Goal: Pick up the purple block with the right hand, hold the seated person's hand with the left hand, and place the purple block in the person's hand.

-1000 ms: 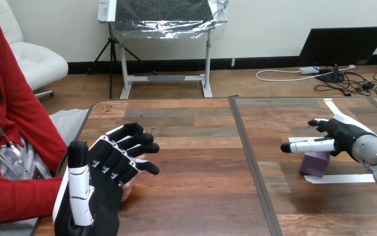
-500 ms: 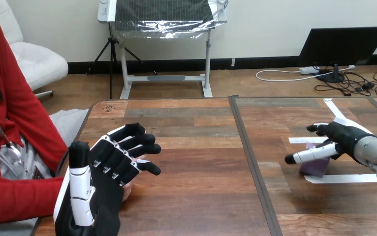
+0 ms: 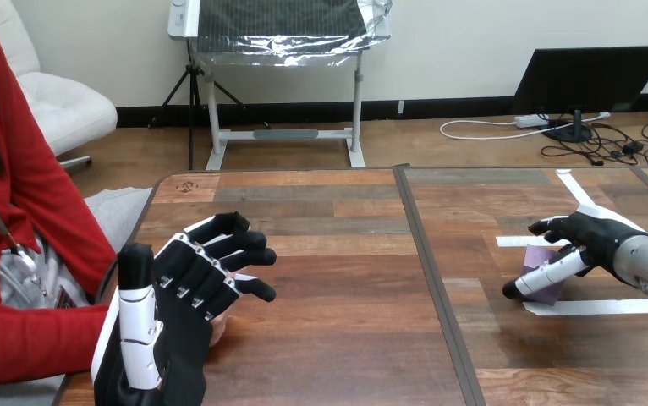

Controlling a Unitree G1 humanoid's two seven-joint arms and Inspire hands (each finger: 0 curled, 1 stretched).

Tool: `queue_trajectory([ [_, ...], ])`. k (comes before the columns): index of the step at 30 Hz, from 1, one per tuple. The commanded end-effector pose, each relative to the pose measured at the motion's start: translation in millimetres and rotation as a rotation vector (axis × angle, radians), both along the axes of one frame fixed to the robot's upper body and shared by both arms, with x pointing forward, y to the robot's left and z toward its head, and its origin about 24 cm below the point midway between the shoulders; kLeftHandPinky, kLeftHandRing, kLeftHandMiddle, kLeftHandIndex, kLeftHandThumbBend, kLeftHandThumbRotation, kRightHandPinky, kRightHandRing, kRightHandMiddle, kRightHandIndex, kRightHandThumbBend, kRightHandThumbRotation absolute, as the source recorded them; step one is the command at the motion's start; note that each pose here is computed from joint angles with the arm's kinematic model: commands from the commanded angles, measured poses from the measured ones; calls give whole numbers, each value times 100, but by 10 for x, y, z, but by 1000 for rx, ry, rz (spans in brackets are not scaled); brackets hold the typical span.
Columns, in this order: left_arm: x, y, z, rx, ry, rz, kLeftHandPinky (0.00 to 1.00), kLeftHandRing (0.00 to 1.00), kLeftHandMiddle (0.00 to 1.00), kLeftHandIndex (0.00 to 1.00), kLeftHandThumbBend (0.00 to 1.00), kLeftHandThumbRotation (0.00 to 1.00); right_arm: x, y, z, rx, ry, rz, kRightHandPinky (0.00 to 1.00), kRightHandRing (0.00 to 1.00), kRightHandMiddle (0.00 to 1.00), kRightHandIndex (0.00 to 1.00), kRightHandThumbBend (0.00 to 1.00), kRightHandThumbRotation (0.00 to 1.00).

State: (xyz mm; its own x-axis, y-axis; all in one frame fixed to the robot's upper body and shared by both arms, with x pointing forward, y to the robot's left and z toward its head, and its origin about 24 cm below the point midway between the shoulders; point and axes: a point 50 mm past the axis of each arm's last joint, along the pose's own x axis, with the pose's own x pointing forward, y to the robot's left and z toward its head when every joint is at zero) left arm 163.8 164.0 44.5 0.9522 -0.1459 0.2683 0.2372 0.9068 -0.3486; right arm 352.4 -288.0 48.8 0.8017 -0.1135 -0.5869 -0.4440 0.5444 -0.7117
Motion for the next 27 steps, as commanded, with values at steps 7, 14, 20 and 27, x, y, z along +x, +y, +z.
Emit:
queue_trajectory([
  [7,67,-26,176,-31,-99,2,47,63,63,63,67,97,90,-24,191,-60,-41,28,79,86,90,90,95,17],
  [14,67,-26,182,-25,-101,2,46,63,63,63,67,99,109,-14,212,-109,-37,39,76,84,88,88,96,17],
  [20,66,-27,185,-17,-102,8,45,62,63,61,67,99,109,-16,207,-128,-33,34,75,83,87,87,95,14],
  [27,64,-30,186,-16,-99,13,44,61,62,60,68,100,113,-5,204,-131,-37,37,74,82,85,85,94,11],
])
